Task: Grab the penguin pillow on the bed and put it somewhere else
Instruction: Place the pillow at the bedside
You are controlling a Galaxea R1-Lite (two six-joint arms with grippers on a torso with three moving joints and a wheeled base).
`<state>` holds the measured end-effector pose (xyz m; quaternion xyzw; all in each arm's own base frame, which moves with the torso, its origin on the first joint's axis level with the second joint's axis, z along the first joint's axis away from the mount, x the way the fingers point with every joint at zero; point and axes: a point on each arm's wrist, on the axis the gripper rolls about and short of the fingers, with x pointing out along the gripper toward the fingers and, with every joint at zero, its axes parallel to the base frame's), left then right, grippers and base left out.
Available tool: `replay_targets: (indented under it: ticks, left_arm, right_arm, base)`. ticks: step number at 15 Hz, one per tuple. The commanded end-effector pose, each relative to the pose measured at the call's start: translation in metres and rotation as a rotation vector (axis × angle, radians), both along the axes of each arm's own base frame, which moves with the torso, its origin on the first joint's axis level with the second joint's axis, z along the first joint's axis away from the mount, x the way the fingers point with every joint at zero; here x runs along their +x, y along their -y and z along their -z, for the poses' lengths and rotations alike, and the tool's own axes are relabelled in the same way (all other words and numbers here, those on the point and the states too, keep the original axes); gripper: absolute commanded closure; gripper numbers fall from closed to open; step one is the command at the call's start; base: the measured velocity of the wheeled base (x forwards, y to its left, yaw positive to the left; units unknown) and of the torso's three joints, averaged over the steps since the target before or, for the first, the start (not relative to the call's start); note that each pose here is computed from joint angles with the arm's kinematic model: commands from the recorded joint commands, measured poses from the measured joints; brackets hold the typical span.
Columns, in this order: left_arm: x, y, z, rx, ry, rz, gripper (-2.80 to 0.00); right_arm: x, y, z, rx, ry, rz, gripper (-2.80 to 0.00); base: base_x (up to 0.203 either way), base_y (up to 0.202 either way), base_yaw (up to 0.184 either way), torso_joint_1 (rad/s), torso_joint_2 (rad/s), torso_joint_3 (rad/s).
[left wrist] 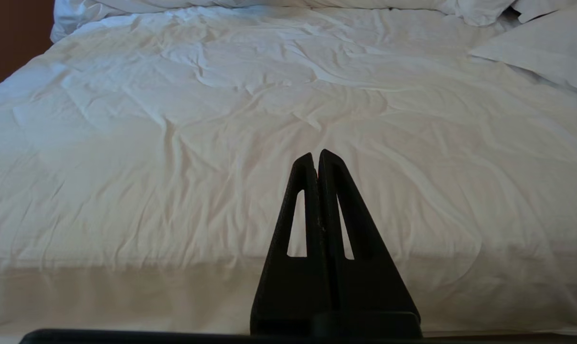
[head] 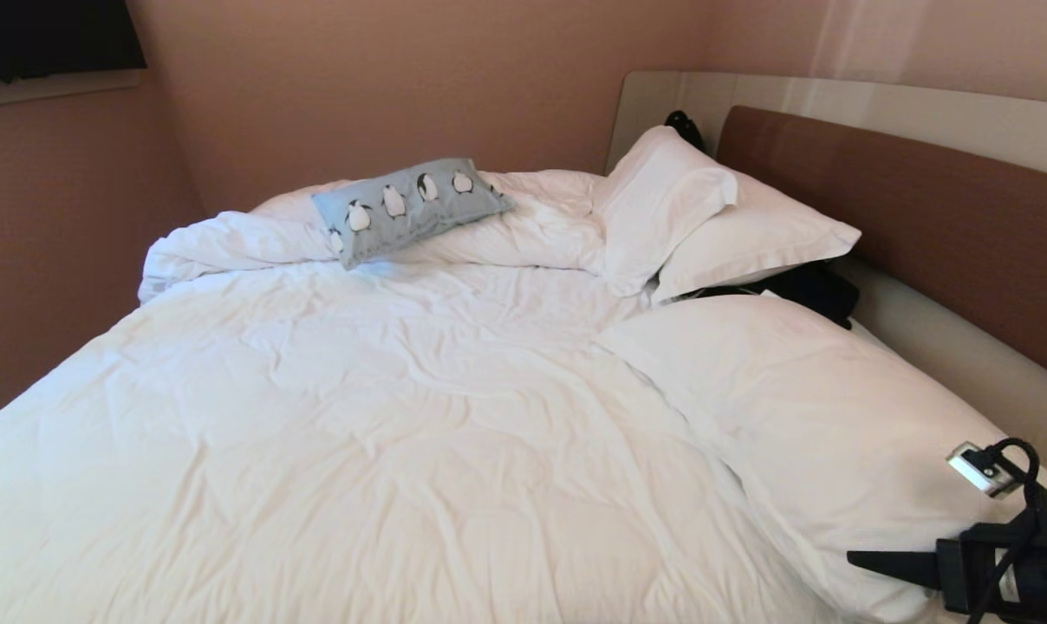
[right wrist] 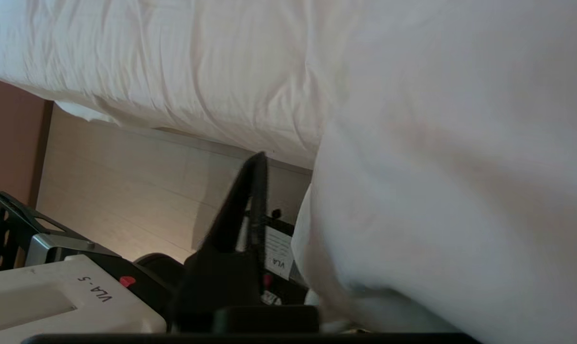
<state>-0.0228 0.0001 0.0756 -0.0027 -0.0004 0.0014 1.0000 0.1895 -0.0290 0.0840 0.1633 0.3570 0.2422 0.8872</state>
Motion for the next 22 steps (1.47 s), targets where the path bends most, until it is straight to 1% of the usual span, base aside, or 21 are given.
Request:
replay_targets:
  ticks: [1, 4, 7, 8, 11, 12, 13, 15, 17, 18, 20, 22]
  left_arm:
    - [0.0, 0.0, 0.0, -0.001, 0.0, 0.0, 0.0]
    - [0.0, 0.0, 0.0, -0.001, 0.001, 0.0, 0.0]
    - [0.0, 0.0, 0.0, -0.001, 0.0, 0.0, 0.0]
    - [0.0, 0.0, 0.0, -0.001, 0.001, 0.0, 0.0]
    - [0.0, 0.0, 0.0, -0.001, 0.0, 0.0, 0.0]
    - [0.0, 0.0, 0.0, -0.001, 0.001, 0.0, 0.0]
    - [0.0, 0.0, 0.0, -0.001, 0.0, 0.0, 0.0]
    - [0.0, 0.0, 0.0, -0.001, 0.0, 0.0, 0.0]
    - [0.0, 0.0, 0.0, -0.001, -0.001, 0.0, 0.0]
    - [0.0, 0.0, 0.0, -0.001, 0.001, 0.0, 0.0]
    - [0.0, 0.0, 0.0, -0.001, -0.001, 0.0, 0.0]
    - [0.0, 0.0, 0.0, -0.001, 0.0, 0.0, 0.0]
  right_arm:
    - [0.0, -0.002, 0.001, -0.019, 0.007, -0.012, -2.8]
    - [-0.011, -0.004, -0.012, -0.046, 0.079, -0.015, -2.8]
    - [-0.03, -0.008, -0.034, -0.072, 0.205, -0.005, -2.8]
    - [-0.038, -0.008, -0.041, -0.093, 0.251, 0.013, -2.8]
    - [-0.059, -0.009, -0.06, -0.208, 0.368, 0.142, -2.8]
    - [-0.065, -0.009, -0.065, -0.228, 0.402, 0.172, -2.8]
    - [-0.069, -0.009, -0.07, -0.224, 0.418, 0.211, -2.8]
    - [-0.067, -0.008, -0.081, -0.19, 0.427, 0.291, -2.8]
    - [-0.073, -0.009, -0.093, -0.15, 0.467, 0.357, -2.8]
    - [-0.076, -0.009, -0.099, -0.122, 0.485, 0.377, -2.8]
    - [-0.069, -0.008, -0.104, -0.115, 0.48, 0.385, -2.8]
    - [-0.043, 0.0, -0.113, -0.115, 0.453, 0.401, -2.8]
  base:
    - [0.0, 0.0, 0.0, 0.0, 0.0, 0.0]
    - [0.0, 0.0, 0.0, 0.0, 0.0, 0.0]
    - [0.0, 0.0, 0.0, 0.0, 0.0, 0.0]
    - [0.0, 0.0, 0.0, 0.0, 0.0, 0.0]
    - [0.0, 0.0, 0.0, 0.0, 0.0, 0.0]
    - [0.0, 0.0, 0.0, 0.0, 0.0, 0.0]
    - [0.0, 0.0, 0.0, 0.0, 0.0, 0.0]
    - [0.0, 0.0, 0.0, 0.0, 0.0, 0.0]
    - [0.0, 0.0, 0.0, 0.0, 0.0, 0.0]
    - [0.0, 0.0, 0.0, 0.0, 0.0, 0.0]
    - [0.0, 0.0, 0.0, 0.0, 0.0, 0.0]
    - [0.0, 0.0, 0.0, 0.0, 0.0, 0.0]
